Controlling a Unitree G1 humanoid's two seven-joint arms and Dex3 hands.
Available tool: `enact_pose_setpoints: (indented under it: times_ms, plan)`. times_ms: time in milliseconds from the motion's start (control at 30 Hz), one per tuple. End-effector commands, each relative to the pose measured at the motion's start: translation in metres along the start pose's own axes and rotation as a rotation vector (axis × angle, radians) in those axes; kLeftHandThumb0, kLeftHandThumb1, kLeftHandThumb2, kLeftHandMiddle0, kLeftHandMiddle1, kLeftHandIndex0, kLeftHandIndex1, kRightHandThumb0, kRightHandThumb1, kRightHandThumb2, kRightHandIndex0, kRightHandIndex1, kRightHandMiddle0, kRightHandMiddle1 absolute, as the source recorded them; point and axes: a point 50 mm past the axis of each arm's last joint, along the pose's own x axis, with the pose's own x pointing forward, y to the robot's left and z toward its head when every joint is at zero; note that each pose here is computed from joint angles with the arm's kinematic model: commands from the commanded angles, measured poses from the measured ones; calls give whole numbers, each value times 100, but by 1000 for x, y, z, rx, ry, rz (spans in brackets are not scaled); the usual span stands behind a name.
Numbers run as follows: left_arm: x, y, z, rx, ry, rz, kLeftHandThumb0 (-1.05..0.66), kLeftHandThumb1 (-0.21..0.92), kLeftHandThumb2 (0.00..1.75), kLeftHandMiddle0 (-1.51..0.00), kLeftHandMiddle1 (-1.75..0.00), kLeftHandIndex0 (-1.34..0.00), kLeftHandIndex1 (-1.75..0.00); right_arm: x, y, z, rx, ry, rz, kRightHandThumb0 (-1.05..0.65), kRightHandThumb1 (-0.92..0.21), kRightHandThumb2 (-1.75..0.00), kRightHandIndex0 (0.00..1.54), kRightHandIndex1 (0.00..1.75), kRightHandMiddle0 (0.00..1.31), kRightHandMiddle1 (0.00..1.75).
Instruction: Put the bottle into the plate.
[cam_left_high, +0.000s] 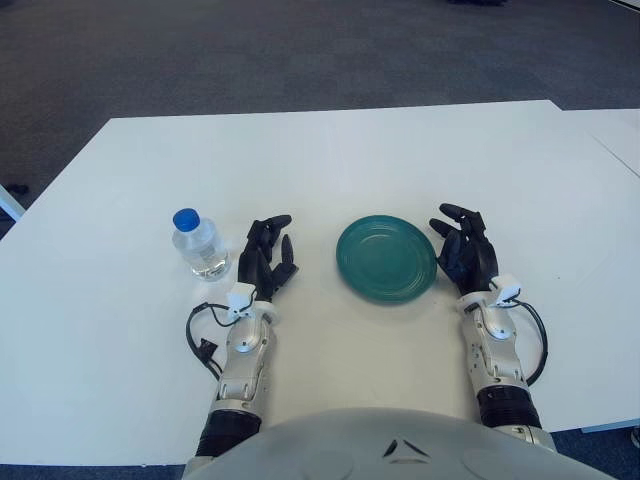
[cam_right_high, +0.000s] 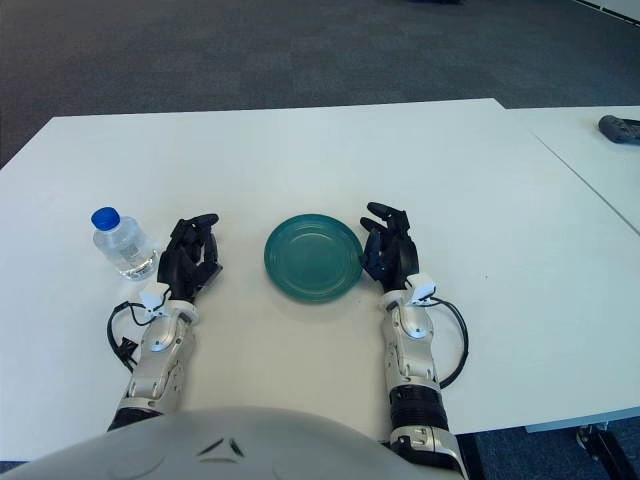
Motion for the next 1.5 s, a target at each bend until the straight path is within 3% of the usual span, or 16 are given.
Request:
enact_pose_setpoints:
  times_ms: [0, 400, 567, 667, 967, 1033, 1200, 1300, 1467]
  plan:
    - [-7, -6, -14, -45, 77, 22, -46, 75, 82, -59, -82, -40, -113, -21, -5, -30, 30, 168, -40, -51, -77, -96, 60, 95, 4, 112]
    - [-7, -6, -15, -36, 75, 23, -49, 77, 81, -59, -82, -40, -113, -21, -5, -29, 33, 162, -35, -54, -80, -94, 60, 95, 6, 112]
    - [-16, -11, -12, -32, 57, 22, -51, 78, 78, -59, -82, -40, -114, -22, -5, -29, 33, 160, -33, -54, -81, -91, 60, 95, 6, 113]
    - [-38, -21, 1, -31, 13, 22, -51, 79, 75, -59, -83, -39, -114, -22, -5, -30, 32, 161, -33, -54, -82, -91, 61, 95, 6, 113]
    - [-58, -19, -10, -43, 11, 97, -50, 76, 70, -59, -93, -39, -116, -23, -6, -30, 27, 163, -31, -54, -81, -94, 60, 95, 5, 110]
    - [-71, -27, -22, -79, 7, 177, -50, 76, 69, -58, -97, -38, -117, -22, -7, -30, 24, 166, -30, -54, -81, -94, 60, 94, 5, 110]
    - [-90, -46, -37, -117, -9, 305, -49, 74, 70, -43, -112, -11, -120, -21, -6, -30, 21, 165, -30, -54, -80, -96, 60, 94, 3, 110]
    - [-104, -56, -36, -109, -21, 339, -50, 73, 71, -34, -117, -3, -120, -21, -6, -31, 20, 169, -31, -54, -80, -96, 59, 94, 2, 109]
    - [-111, -62, -32, -70, -43, 344, -57, 70, 70, -22, -131, 0, -124, -19, -6, -32, 19, 178, -32, -55, -81, -93, 58, 94, 1, 110]
